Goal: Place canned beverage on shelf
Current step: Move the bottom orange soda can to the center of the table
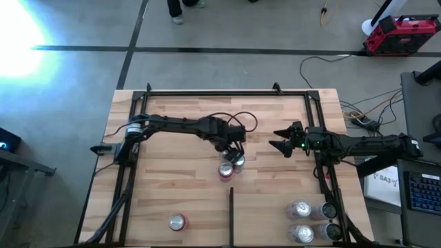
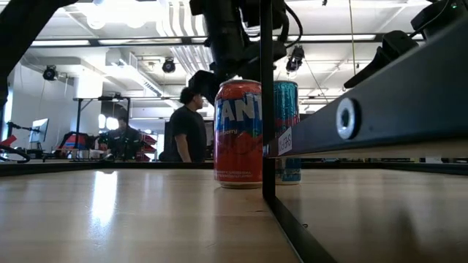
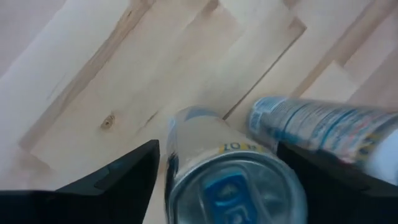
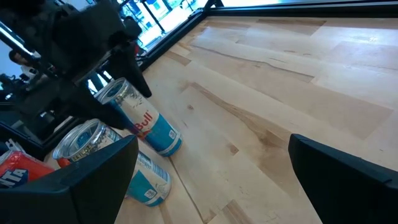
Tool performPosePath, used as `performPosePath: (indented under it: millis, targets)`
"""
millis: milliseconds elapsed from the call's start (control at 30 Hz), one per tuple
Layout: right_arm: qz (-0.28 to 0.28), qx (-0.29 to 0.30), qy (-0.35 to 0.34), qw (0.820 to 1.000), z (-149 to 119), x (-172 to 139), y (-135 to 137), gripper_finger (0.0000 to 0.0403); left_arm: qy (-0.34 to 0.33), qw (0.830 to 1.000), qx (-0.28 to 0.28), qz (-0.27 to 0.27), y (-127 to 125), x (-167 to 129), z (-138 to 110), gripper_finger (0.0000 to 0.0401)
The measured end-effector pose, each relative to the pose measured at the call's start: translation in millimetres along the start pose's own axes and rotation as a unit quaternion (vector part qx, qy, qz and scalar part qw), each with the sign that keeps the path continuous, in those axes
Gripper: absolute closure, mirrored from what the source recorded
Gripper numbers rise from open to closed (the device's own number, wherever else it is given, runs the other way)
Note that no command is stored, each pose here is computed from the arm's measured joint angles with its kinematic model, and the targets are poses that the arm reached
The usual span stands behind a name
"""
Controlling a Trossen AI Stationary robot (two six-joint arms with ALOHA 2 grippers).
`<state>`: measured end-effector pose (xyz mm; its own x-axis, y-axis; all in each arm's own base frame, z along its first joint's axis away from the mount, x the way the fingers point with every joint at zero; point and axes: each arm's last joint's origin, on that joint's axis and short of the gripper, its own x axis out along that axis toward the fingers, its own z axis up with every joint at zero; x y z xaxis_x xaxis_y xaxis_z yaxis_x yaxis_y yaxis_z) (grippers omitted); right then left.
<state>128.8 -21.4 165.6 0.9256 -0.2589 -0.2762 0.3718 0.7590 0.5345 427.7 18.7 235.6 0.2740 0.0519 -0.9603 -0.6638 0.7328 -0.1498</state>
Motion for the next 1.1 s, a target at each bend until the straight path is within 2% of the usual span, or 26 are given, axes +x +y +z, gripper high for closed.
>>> performPosePath:
  millis: [233, 400, 600, 733, 900, 1100]
  targets:
    - [0.000, 0.000, 0.000, 1.000, 0.0, 0.0, 0.0, 0.0003, 0.006, 0.997, -0.071, -0.004, -5.9, -18.1, 0.5, 0.0060]
    - [0.000, 0.000, 0.000, 1.000, -0.1, 0.0, 0.0, 0.0003, 0.017, 0.993, -0.113, -0.010, -12.9, -49.4, 0.4, 0.0047]
    - [0.000, 0.000, 0.000, 1.000, -0.2, 0.0, 0.0, 0.0003, 0.005, 0.990, -0.137, -0.025, -20.6, -93.3, -0.4, 0.0046]
    - [0.000, 0.000, 0.000, 1.000, -0.1, 0.0, -0.1, 0.0003, -0.006, 0.984, -0.177, -0.006, -20.7, -113.1, -5.9, 0.0046]
    - [0.000, 0.000, 0.000, 1.000, 0.0, 0.0, 0.0, 0.0003, 0.017, 0.967, -0.251, 0.031, -21.2, -119.5, -19.6, 0.0046]
    - [0.000, 0.000, 0.000, 1.000, 0.0, 0.0, 0.0, 0.0003, 0.035, 0.948, -0.313, 0.033, -36.2, -115.8, -37.9, 0.0046]
